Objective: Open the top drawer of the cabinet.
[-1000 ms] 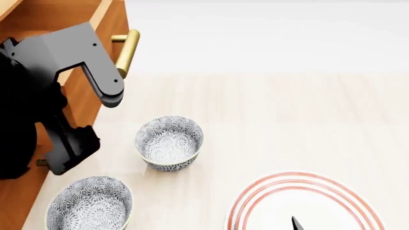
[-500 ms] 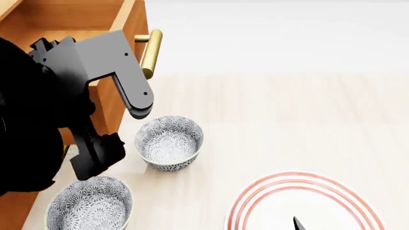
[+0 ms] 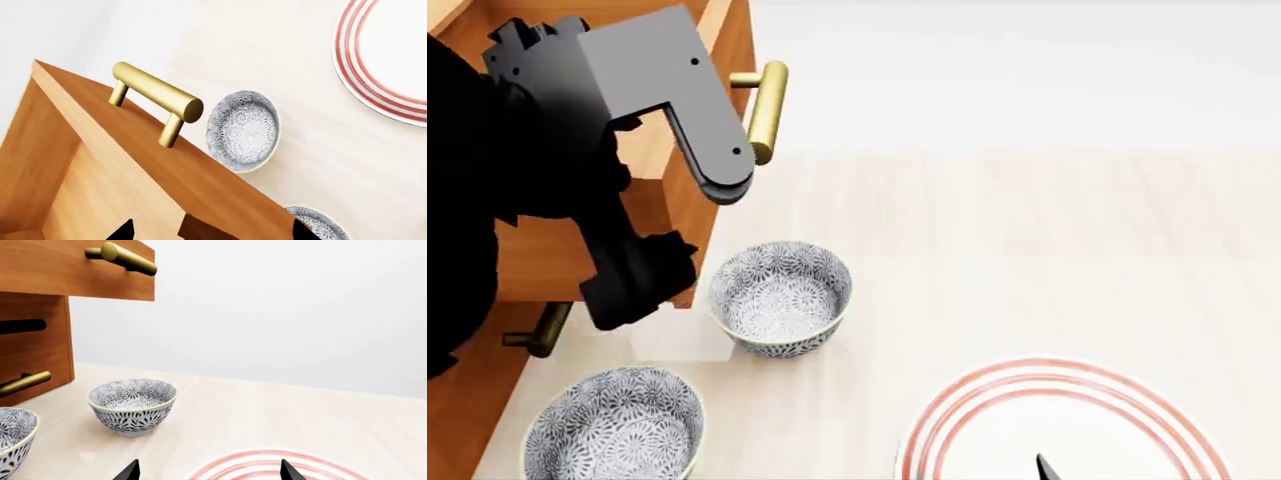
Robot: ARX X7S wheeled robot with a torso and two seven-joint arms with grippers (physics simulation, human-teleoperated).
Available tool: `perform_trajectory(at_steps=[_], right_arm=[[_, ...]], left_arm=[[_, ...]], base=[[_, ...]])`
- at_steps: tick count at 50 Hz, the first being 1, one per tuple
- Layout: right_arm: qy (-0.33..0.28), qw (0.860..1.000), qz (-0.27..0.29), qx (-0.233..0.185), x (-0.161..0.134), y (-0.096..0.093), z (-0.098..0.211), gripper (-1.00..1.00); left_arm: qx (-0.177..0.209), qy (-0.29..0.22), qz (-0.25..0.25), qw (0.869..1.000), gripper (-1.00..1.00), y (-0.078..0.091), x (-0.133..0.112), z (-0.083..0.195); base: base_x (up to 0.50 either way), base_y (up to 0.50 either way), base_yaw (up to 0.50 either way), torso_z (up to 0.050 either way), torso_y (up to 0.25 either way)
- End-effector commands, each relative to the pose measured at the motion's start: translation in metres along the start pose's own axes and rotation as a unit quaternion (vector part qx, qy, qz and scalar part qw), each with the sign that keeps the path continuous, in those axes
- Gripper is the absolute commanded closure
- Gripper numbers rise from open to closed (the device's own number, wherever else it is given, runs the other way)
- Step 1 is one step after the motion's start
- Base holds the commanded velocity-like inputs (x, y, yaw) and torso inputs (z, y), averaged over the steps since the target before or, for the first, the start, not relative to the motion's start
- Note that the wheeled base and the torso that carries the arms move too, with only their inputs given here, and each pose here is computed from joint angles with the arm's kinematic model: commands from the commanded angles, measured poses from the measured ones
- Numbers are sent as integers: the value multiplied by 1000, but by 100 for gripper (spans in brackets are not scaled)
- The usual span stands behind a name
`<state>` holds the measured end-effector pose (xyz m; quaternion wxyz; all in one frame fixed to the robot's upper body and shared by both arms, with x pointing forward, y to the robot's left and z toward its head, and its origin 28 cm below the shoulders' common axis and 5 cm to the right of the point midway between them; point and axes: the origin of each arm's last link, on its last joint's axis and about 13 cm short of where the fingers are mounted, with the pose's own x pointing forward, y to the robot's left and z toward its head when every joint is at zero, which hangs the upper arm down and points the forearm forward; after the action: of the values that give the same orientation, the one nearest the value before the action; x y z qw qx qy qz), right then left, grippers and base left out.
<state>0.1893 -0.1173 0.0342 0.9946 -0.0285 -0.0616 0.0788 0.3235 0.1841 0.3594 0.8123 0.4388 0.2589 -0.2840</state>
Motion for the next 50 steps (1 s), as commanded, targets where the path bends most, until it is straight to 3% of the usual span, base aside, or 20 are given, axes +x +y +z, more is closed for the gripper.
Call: perform_trajectory(at_steps=[1, 3, 4, 8, 14, 15, 17, 24, 26, 30, 32, 33, 37, 39, 42, 43, 46, 47, 49, 50], right_arm=[[-7, 1000, -11, 4, 2, -1, 2, -100], [-7, 1000, -11, 4, 2, -1, 2, -100], [-7, 1000, -11, 4, 2, -1, 3, -100], [-6, 1000, -10, 4, 3, -1, 1, -100], [-4, 1000, -10, 5, 3, -1, 2, -100], [-4, 1000, -10, 5, 3, -1, 2, -100], [-3, 1000, -10, 5, 3, -1, 1, -100], [-4, 1000, -11, 5, 3, 0, 1, -100], [-3, 1000, -11, 4, 2, 0, 1, -100], [-4, 1000, -13, 4, 3, -1, 2, -100], [-5, 1000, -17, 3, 4, -2, 2, -100], [-6, 1000, -23, 4, 4, -3, 3, -100], [-15, 999, -40, 4, 5, -7, 7, -100], [-37, 997, -71, 13, 8, -14, 19, -100], [-62, 993, -96, 18, 7, -21, 33, -100], [-80, 990, -113, 18, 7, -26, 42, -100], [-105, 986, -131, 17, 4, -30, 57, -100], [-121, 983, -141, 15, 3, -33, 65, -100], [-140, 978, -153, 12, 1, -36, 75, -100], [-144, 977, -156, 12, 0, -36, 77, -100]], left_arm=[[7, -35, 27, 999, -100, -35, -3, 14], [8, -35, -93, 995, -100, -55, -3, 14], [9, -35, -166, 985, -100, -65, -6, 14], [12, -41, -176, 983, -100, -67, -7, 15], [12, -91, -140, 986, -100, -58, -24, 19], [39, -79, -66, 994, -100, -52, -31, 14], [54, -80, -7, 995, -100, -47, -37, 8], [49, -158, 81, 983, -100, -51, -63, -10], [47, -184, 105, 976, -100, -55, -66, -17], [52, -240, 205, 948, -100, -71, -71, -32], [53, -256, 224, 939, -100, -79, -68, -39], [32, -285, 258, 923, -100, -88, -64, -46], [-22, -330, 298, 895, -100, -100, -53, -60], [-124, -396, 313, 854, -100, -116, -44, -78], [-177, -441, 327, 816, -100, -127, -36, -92], [-226, -459, 341, 789, -100, -132, -32, -101], [-262, -485, 373, 747, -100, -141, -27, -114], [-279, -499, 391, 721, -100, -150, -23, -122], [-279, -512, 435, 687, -100, -161, -16, -132], [-286, -516, 440, 676, -100, -165, -14, -135]], base=[[0, 0, 0, 0, 0], [0, 0, 0, 0, 0], [0, 0, 0, 0, 0], [0, 0, 0, 0, 0], [0, 0, -3, 0, 2], [0, 0, -3, 0, 0], [0, 0, 0, 0, 0], [0, 0, 0, 0, 2], [0, 0, 0, 0, 0], [0, 0, 0, 0, 0], [0, 0, 0, 0, 0], [0, 0, 0, 0, 0], [0, 0, 0, 0, 0], [0, 0, 0, 0, 0], [0, 0, 0, 0, 0], [0, 0, 0, 0, 0], [0, 0, 0, 0, 0], [0, 0, 0, 0, 0], [0, 0, 0, 0, 0], [0, 0, 0, 0, 0]])
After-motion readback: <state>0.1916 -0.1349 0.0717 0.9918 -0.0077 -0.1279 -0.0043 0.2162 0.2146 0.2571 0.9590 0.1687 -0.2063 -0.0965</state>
